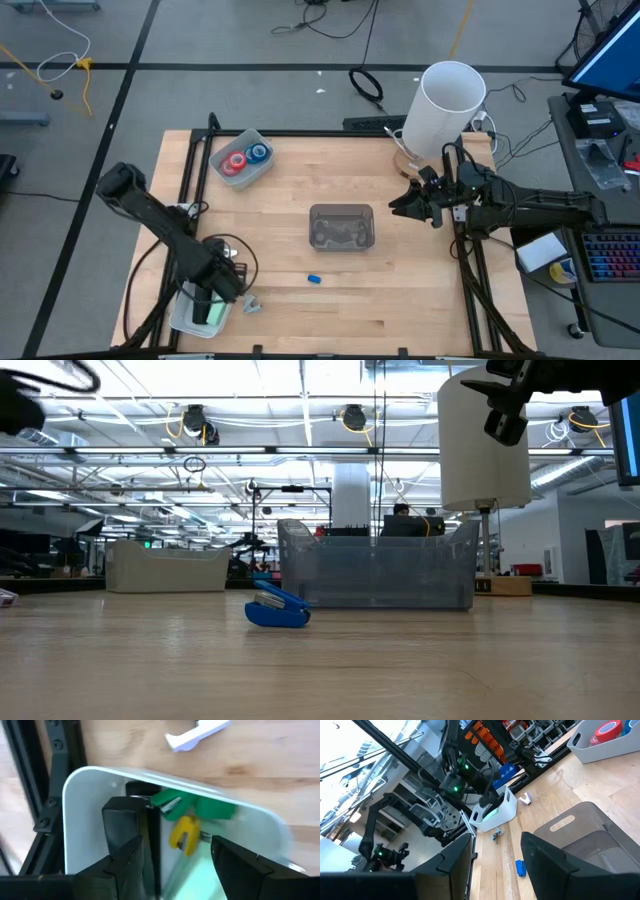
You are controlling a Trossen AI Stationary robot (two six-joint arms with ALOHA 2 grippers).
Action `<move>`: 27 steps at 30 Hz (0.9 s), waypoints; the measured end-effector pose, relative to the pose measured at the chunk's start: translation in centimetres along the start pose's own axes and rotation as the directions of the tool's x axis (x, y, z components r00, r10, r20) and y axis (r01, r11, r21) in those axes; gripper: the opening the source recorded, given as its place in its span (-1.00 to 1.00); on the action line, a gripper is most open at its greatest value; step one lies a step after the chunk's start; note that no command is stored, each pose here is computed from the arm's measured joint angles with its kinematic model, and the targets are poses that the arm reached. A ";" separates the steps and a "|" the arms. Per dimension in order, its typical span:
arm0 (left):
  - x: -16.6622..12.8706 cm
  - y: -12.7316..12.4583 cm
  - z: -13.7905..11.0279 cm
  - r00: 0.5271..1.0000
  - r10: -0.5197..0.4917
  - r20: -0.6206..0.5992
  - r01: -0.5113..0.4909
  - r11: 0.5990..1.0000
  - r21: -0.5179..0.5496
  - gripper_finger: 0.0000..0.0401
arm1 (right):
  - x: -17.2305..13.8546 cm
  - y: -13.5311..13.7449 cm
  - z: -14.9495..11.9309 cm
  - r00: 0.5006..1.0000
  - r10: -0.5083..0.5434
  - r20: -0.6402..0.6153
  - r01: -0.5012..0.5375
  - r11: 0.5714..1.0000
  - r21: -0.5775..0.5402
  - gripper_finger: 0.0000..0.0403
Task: Pick and place Stapler, Stapler remover, tape
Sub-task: Put the small dark blue stapler into the white bin
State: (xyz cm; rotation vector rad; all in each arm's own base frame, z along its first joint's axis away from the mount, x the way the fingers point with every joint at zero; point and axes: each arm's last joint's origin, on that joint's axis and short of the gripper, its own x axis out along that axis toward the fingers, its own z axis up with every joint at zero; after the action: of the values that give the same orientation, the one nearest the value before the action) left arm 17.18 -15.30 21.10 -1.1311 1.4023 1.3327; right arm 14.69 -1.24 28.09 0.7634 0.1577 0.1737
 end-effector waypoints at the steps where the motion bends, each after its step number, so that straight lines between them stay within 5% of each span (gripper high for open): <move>1: -0.5 0.3 0.2 0.999 -0.036 -0.005 0.036 0.999 -0.002 0.15 | 0.0 0.0 0.0 1.000 0.000 0.000 0.000 1.000 0.000 -0.17; 5: -3.6 0.5 0.5 0.944 -0.327 0.036 0.327 0.945 0.004 0.16 | 0.0 0.0 0.0 1.000 0.002 0.001 -0.002 1.000 -0.001 -0.17; 8: -5.6 -0.7 0.3 0.801 -0.587 0.119 0.574 0.809 0.129 0.16 | 0.0 0.0 0.0 1.000 0.003 0.001 -0.003 1.000 -0.010 -0.17; 12: -7.1 -3.8 0.0 0.631 -0.772 0.077 0.698 0.607 0.380 0.16 | 0.0 0.0 0.0 1.000 0.003 0.001 -0.003 0.999 -0.035 -0.17; 19: -6.8 -10.7 -0.2 0.442 -0.897 -0.029 0.508 0.223 0.832 0.16 | 0.0 0.0 0.0 1.000 0.003 0.000 -0.003 0.999 -0.052 -0.17; 23: -5.4 -13.4 0.6 0.456 -0.886 -0.085 0.386 0.110 0.916 0.16 | 0.0 0.1 0.0 1.000 0.019 -0.015 -0.020 0.998 -0.051 -0.17; 27: -3.7 -15.1 1.5 0.522 -0.842 -0.137 0.300 0.031 0.953 0.16 | 0.0 0.1 -0.1 0.999 0.028 -0.023 -0.029 0.998 -0.051 -0.17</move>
State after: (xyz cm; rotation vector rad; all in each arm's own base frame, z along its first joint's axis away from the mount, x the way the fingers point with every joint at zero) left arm 32.72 -13.89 21.50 -0.3573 0.7785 -0.0471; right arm 14.66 -1.14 28.11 0.7133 0.1632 0.2125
